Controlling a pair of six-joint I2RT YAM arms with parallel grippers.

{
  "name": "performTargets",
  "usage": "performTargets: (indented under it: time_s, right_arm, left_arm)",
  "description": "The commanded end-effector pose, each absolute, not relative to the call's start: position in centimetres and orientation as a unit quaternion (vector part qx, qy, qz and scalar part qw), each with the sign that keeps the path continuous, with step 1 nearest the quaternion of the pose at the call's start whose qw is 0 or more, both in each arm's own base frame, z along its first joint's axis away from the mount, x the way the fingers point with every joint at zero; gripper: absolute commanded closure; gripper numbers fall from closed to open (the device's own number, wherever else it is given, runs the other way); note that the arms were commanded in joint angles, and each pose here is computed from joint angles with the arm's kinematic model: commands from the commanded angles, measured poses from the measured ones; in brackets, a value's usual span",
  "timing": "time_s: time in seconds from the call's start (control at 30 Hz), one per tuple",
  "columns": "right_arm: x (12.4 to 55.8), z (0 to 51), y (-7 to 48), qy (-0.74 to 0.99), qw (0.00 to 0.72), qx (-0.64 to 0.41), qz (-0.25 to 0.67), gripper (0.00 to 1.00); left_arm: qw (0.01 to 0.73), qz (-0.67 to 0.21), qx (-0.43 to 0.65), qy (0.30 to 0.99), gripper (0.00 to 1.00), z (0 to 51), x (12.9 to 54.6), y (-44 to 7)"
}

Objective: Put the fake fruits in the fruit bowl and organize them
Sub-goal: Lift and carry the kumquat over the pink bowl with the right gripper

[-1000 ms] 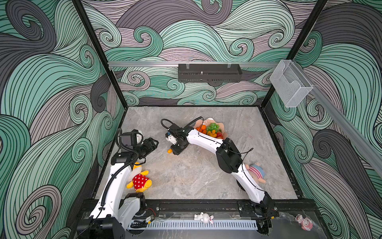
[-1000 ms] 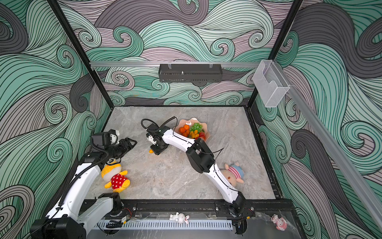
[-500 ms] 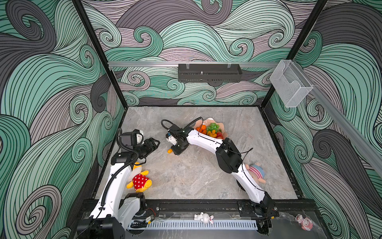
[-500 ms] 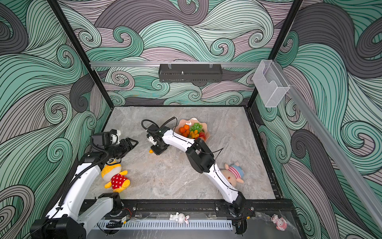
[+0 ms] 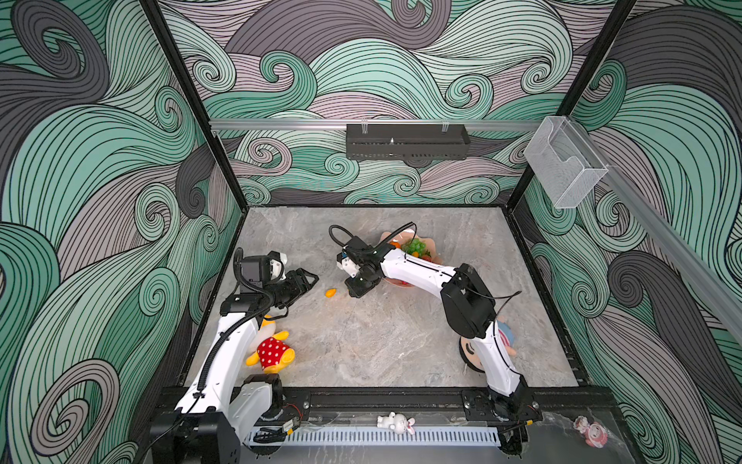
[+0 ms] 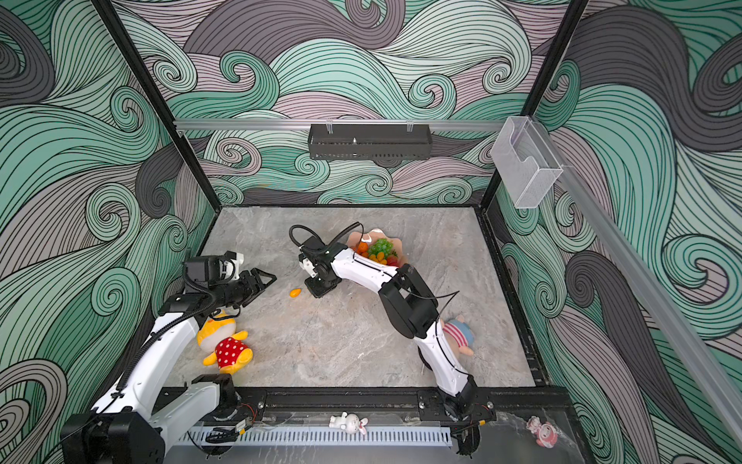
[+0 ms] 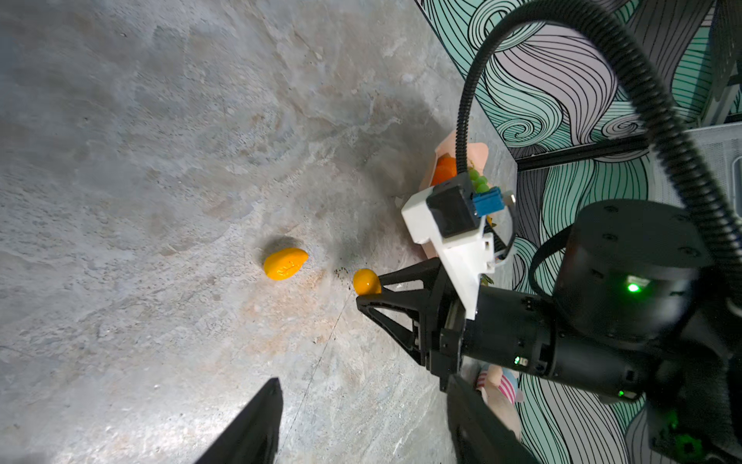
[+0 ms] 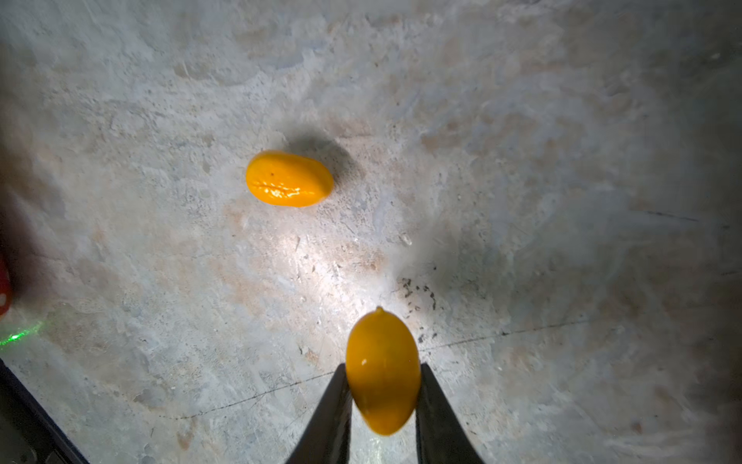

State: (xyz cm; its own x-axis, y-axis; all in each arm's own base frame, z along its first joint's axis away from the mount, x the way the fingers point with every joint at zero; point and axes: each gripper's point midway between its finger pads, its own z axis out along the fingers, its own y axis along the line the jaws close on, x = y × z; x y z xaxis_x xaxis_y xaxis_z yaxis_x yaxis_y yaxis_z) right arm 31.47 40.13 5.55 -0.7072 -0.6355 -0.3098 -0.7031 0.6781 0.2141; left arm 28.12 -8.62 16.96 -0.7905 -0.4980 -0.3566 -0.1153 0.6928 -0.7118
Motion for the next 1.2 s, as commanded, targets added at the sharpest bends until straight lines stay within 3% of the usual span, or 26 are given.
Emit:
performTargets:
  time_s: [0.0, 0.63, 1.17]
  right_arm:
    - [32.1, 7.9, 39.6, 0.91, 0.128, -0.353, 0.175, 0.74]
    - [36.5, 13.5, 32.4, 0.926, 0.196, -0.272, 0.171, 0.76]
    - [41.1, 11.7, 29.5, 0.942, 0.188, -0.224, 0.163, 0.77]
  left_arm:
    - [0.274, -0.361, -0.164, 0.876, 0.33, 17.3, 28.2, -9.4]
    - [0.269, -0.367, -0.105, 0.884, 0.33, 17.9, 29.3, -14.5]
    - [0.273, -0.37, -0.076, 0.884, 0.33, 19.1, 33.4, -17.6]
